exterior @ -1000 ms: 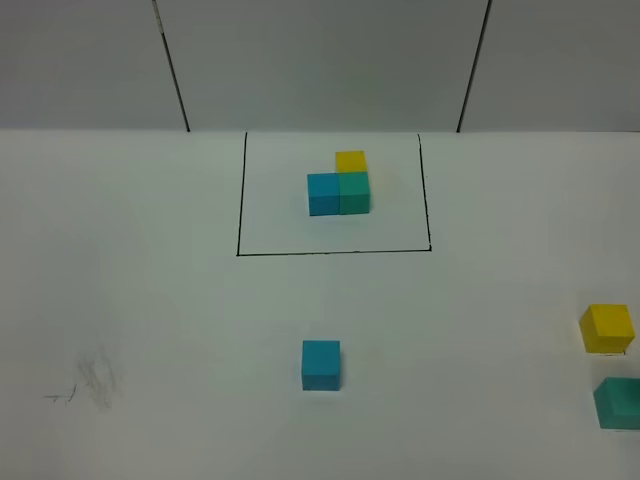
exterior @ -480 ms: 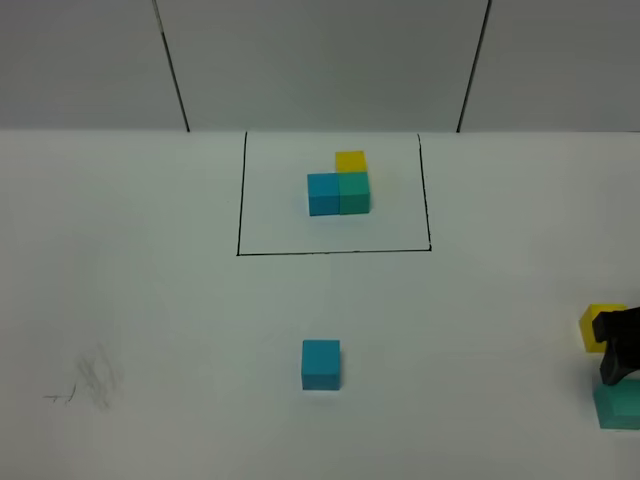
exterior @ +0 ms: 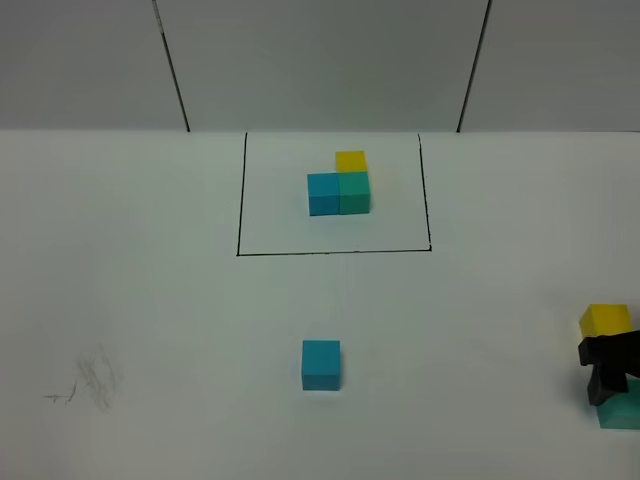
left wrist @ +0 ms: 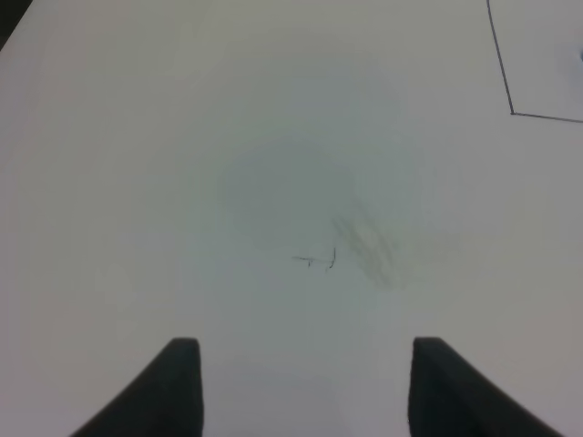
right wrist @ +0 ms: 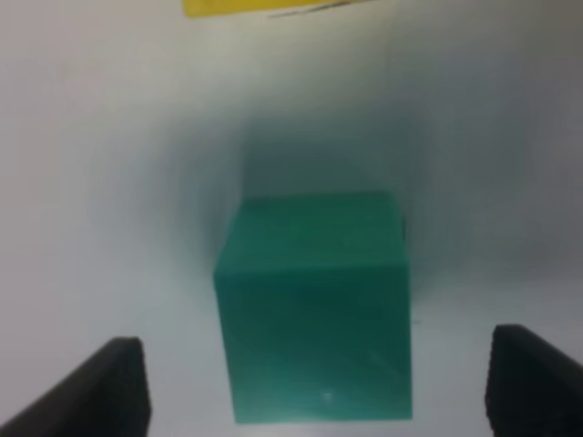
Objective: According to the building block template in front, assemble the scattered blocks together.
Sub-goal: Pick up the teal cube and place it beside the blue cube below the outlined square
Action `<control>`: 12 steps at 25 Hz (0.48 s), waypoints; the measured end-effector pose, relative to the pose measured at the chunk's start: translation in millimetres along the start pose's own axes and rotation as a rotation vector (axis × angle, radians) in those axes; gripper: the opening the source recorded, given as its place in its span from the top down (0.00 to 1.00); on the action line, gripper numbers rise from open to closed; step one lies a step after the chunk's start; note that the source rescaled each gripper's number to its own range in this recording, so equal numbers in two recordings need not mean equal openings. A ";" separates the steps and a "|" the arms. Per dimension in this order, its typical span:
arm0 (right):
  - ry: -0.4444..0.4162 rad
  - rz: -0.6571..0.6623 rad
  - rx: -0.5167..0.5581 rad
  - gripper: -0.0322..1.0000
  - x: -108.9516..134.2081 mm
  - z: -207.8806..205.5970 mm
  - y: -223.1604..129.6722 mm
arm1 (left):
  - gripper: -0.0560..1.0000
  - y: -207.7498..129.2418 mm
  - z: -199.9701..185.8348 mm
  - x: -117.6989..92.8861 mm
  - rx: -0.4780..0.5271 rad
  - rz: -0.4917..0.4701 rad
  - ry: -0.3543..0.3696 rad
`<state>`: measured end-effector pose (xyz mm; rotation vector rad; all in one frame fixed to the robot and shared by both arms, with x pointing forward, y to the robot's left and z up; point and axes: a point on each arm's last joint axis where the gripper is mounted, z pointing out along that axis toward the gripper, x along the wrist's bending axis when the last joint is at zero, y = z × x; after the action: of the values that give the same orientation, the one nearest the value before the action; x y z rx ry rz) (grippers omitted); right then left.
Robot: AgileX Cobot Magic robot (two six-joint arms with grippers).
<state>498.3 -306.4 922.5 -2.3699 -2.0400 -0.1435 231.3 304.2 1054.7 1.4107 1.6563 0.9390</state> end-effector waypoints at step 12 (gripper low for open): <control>-0.003 -0.003 0.021 0.56 -1.2 22.9 5.9 | 0.81 0.0 0.0 0.0 0.000 0.000 0.000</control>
<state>505.4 -306.9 900.0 -2.3563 -2.0363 -0.1179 231.3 304.2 1054.7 1.4107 1.6563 0.9390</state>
